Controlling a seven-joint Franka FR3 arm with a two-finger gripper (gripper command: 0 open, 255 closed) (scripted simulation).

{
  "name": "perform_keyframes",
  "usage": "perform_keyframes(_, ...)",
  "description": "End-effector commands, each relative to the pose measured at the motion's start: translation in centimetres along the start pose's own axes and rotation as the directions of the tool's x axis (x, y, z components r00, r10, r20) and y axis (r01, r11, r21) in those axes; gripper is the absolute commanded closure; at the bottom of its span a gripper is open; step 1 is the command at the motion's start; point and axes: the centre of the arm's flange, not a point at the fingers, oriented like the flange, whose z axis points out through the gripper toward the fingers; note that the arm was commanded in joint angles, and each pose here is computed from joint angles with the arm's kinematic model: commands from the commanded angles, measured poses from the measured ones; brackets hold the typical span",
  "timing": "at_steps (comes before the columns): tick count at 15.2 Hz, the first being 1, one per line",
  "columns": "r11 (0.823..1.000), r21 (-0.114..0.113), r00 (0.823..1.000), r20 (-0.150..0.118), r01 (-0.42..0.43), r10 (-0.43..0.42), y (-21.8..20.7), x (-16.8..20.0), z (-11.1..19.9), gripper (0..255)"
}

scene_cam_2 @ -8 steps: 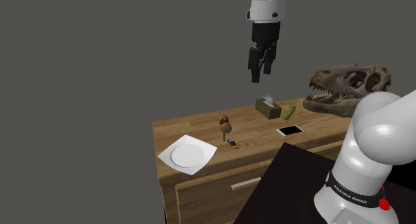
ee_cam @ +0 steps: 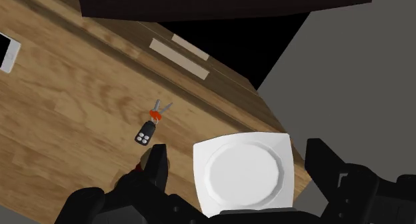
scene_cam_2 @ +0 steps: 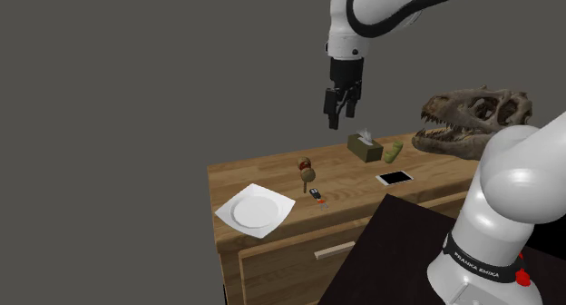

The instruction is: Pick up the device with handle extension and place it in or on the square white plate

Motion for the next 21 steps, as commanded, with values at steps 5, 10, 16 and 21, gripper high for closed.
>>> perform_keyframes(5, 1.0, 0.001, 0.999, -0.019, -0.03, 0.03, 2.8, 3.9, 6.5, 0)
perform_keyframes(10, 0.998, 0.003, 0.998, -0.033, -0.055, 0.055, 5.1, 7.2, 11.6, 0)
perform_keyframes(16, 0.996, 0.005, 0.995, -0.049, -0.085, 0.085, 7.9, 11.2, 17.7, 0)
perform_keyframes(21, 0.994, 0.007, 0.992, -0.062, -0.11, 0.111, 10.3, 14.5, 22.7, 0)
